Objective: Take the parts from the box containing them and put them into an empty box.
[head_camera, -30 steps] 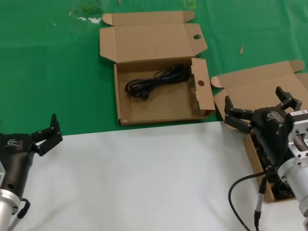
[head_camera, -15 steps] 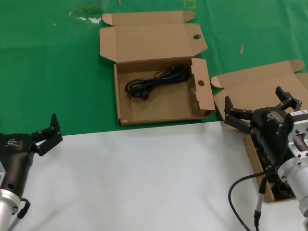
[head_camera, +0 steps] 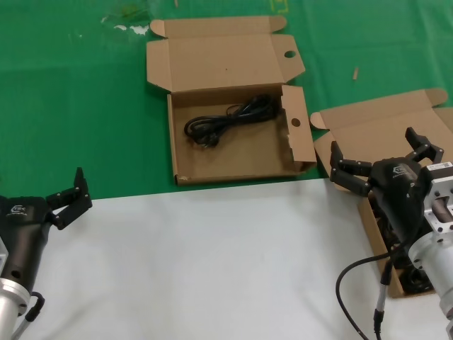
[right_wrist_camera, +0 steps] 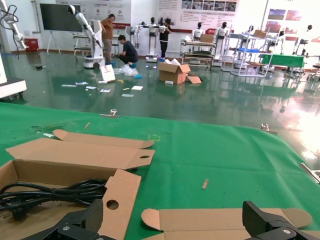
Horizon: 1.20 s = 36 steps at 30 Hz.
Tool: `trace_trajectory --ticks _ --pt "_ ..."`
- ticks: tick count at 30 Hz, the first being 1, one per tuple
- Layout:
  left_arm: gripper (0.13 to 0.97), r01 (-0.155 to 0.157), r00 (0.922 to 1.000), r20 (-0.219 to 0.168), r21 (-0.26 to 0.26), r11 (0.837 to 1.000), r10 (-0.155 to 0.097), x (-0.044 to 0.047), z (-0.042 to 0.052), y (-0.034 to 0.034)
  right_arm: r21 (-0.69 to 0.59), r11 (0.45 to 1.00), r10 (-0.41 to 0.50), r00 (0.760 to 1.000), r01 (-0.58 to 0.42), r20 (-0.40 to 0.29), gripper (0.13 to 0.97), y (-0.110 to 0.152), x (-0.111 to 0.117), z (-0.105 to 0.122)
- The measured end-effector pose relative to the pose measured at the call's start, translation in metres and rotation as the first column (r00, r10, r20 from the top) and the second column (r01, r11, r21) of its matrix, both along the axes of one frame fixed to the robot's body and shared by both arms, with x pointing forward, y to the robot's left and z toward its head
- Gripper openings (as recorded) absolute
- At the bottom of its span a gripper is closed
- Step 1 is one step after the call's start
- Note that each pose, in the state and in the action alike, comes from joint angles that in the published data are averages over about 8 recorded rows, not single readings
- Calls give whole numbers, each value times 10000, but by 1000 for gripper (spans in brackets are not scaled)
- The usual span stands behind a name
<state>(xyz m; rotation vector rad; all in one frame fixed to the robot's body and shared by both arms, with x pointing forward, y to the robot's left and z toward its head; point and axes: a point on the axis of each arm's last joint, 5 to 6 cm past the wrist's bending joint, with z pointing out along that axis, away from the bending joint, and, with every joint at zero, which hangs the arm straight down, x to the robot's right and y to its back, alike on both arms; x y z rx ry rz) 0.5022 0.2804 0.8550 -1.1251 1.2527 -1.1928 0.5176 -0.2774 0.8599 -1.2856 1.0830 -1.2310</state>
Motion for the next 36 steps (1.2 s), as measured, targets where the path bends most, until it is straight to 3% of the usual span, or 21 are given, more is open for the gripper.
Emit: trace_trajectory --ticks 36 --pt "966 0 10000 0 0 10000 0 0 0 0 0 10000 0 10000 0 0 966 0 0 0"
